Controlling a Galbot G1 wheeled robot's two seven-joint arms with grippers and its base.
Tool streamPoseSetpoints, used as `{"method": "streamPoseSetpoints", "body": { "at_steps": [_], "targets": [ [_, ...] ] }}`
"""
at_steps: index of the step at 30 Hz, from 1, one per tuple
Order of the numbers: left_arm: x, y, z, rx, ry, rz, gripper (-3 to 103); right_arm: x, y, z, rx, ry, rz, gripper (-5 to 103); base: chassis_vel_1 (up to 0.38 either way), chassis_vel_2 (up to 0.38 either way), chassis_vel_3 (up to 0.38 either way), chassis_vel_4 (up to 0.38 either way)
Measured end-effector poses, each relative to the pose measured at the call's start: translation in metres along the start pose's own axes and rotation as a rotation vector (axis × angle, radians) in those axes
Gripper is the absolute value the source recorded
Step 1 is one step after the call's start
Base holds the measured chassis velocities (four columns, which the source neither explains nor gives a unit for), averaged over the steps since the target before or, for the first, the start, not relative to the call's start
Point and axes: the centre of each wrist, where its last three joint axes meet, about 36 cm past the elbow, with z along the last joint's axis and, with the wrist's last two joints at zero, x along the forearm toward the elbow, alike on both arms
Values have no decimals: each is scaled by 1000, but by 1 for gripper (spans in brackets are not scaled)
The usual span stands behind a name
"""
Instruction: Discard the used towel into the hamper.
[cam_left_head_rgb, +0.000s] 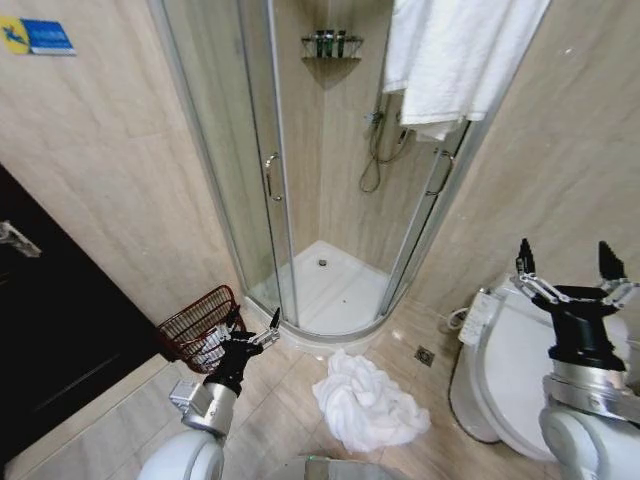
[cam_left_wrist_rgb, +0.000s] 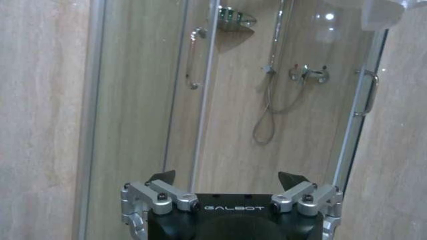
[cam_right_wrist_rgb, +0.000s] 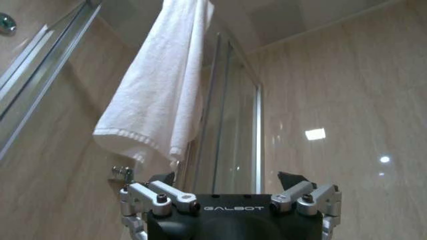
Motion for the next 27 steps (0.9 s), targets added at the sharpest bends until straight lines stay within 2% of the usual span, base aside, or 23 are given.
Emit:
{"method": "streamPoseSetpoints", "body": {
  "at_steps": [10, 18, 27],
  "targets": [
    [0, 0, 0, -1, 0, 0, 100, -12, -3, -2, 1, -42, 4, 100, -3, -6, 8, 1],
    [0, 0, 0, 0, 0, 0, 100, -37, -15, -6, 20, -111, -38, 100, 8, 15, 24, 18],
    [0, 0, 0, 0, 0, 0, 100, -57, -19, -18, 5, -152, -15, 100, 65, 76, 91, 77]
  ]
}}
